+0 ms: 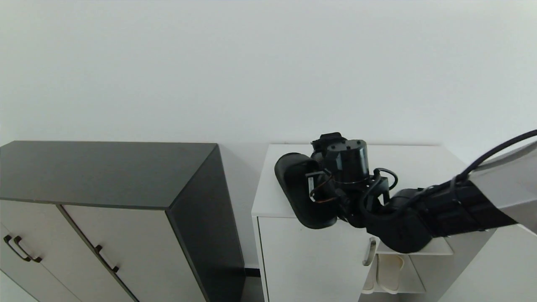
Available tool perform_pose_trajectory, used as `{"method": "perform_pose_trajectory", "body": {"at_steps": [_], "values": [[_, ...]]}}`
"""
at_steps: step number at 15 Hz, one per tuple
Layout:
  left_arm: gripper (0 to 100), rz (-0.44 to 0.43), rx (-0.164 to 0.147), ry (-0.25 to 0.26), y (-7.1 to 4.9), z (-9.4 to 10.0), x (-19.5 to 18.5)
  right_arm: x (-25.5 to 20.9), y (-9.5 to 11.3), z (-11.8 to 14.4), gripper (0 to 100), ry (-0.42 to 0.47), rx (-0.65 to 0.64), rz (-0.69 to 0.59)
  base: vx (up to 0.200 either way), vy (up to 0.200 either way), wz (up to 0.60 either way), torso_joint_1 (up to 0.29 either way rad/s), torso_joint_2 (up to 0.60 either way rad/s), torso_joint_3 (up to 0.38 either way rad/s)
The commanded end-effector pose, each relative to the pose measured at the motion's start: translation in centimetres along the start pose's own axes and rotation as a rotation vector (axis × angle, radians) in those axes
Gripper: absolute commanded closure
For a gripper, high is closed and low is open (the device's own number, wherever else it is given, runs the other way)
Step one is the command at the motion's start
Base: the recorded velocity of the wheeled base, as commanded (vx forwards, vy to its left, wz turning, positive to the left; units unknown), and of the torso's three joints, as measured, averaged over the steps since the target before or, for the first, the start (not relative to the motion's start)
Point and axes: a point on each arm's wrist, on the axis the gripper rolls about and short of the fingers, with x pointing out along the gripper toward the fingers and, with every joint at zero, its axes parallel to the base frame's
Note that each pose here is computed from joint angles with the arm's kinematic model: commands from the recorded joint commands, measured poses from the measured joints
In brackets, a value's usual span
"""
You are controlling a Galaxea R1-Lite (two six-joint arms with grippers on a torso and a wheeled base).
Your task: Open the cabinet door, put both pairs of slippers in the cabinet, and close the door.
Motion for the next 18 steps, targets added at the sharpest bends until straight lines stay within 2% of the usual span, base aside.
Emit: {"method": "perform_pose_trajectory", "body": {"at_steps": [1, 4, 8, 18], "values": [[100, -0.002, 0.000, 0.001, 0.0, 0.0, 0.0, -7.2, -1.1, 1.2, 100, -0.022, -0.003, 0.077, 0.000, 0.000, 0.00, 0.000, 0.00, 0.000], [100, -0.002, 0.000, 0.001, 0.0, 0.0, 0.0, -11.2, -3.6, -0.4, 100, 0.030, -0.020, 0.157, 0.000, 0.000, 0.00, 0.000, 0.00, 0.000], [100, -0.002, -0.001, 0.001, 0.0, 0.0, 0.0, -11.5, -3.8, -1.0, 100, 0.040, -0.006, 0.176, 0.000, 0.000, 0.00, 0.000, 0.00, 0.000], [100, -0.003, 0.000, 0.001, 0.0, 0.0, 0.0, -11.5, -3.7, -1.3, 100, 0.048, -0.018, 0.179, -0.200, 0.000, 0.00, 0.002, 0.00, 0.003]]}}
